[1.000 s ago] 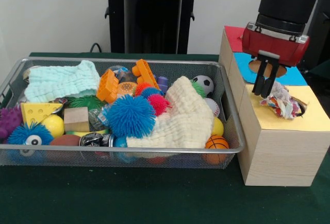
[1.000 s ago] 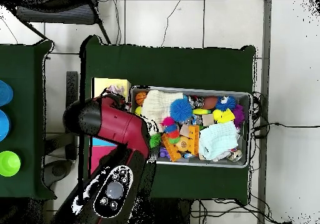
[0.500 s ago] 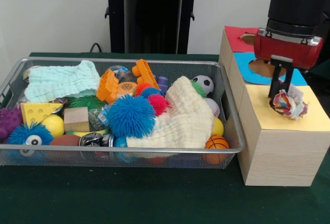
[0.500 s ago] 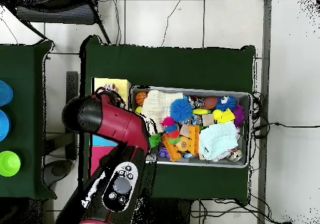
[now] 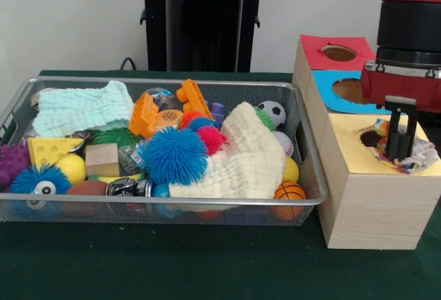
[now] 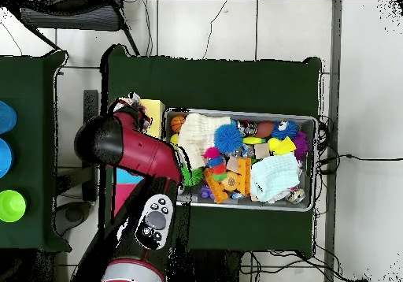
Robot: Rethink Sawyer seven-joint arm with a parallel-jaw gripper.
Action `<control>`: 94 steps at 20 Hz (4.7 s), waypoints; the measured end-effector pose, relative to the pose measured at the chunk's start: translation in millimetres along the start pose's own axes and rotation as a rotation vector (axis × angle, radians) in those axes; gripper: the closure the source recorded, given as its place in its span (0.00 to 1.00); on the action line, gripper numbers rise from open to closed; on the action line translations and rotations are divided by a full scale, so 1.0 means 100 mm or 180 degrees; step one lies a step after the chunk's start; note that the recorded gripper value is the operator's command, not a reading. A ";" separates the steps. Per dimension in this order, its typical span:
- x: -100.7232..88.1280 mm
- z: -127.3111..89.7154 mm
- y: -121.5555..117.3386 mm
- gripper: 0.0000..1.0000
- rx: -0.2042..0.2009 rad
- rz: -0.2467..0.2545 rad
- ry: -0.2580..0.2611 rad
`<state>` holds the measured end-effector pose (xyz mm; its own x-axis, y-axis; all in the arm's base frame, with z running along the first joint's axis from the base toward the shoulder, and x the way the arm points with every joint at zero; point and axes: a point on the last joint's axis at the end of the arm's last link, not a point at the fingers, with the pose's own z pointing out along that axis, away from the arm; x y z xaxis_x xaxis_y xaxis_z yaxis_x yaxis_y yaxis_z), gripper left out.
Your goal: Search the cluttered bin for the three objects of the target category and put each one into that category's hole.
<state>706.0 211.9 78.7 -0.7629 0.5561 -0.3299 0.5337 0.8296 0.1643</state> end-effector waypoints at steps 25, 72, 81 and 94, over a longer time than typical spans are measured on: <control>0.09 0.00 0.24 1.00 0.0655 -0.0774 0.0095; 0.22 0.24 -0.03 1.00 0.1066 -0.0835 0.0726; 0.03 0.58 -0.20 1.00 0.0448 -0.0238 0.0658; 0.00 0.57 -0.22 1.00 0.0194 -0.0090 0.0663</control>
<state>714.5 190.7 21.8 -0.8335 0.5362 -0.1334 0.5271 0.8440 0.0991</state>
